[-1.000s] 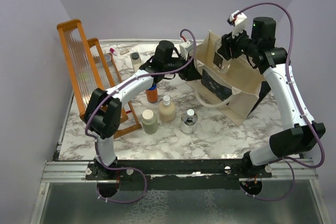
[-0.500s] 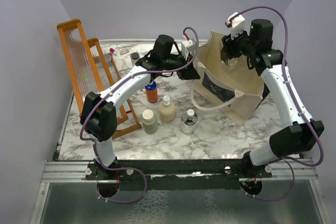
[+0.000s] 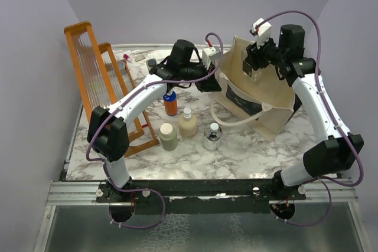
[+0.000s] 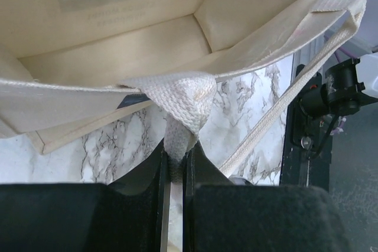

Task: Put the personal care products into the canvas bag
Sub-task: Place the care product in the canvas bag.

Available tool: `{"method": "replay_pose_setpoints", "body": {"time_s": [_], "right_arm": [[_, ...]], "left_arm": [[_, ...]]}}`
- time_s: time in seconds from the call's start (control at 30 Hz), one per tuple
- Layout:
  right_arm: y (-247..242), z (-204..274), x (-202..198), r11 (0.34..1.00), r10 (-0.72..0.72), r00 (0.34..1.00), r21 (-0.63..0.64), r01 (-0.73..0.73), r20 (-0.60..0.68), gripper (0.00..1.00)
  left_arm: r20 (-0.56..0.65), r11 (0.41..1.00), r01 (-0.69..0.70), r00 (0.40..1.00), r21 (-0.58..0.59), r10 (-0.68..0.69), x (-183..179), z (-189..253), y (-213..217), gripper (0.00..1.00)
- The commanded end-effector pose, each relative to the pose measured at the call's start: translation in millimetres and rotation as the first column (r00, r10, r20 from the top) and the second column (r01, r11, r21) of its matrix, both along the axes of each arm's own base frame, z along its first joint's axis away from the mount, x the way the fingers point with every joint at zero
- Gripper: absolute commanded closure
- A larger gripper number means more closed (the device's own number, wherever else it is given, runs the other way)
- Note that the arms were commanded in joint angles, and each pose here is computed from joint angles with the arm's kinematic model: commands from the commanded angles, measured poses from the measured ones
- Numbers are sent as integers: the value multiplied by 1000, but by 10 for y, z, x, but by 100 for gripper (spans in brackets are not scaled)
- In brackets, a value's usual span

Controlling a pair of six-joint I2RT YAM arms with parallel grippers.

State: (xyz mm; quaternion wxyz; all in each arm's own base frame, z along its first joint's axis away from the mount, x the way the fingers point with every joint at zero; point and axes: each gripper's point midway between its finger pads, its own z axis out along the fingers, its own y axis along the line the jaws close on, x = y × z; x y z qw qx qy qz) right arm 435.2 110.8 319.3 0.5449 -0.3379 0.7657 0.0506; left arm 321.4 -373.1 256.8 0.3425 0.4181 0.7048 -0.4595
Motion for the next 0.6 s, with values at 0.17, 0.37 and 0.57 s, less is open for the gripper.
{"method": "replay_pose_setpoints", "body": {"time_s": [0.17,0.37,0.57], "right_arm": [[369,484,-19,972,190,964,105,-212,186,99],[429,321,110,966,217,954,98,-241,207,99],[553,127,171,944,290,936,101,-315,201,99]], "left_arm": [[-14,998,-12,1000,-62,11,25,349,1,100],[-46,998,-19,999,-66,16,61,324,22,100],[-77,998,-29,997,-59,24,120,246,40,100]]}}
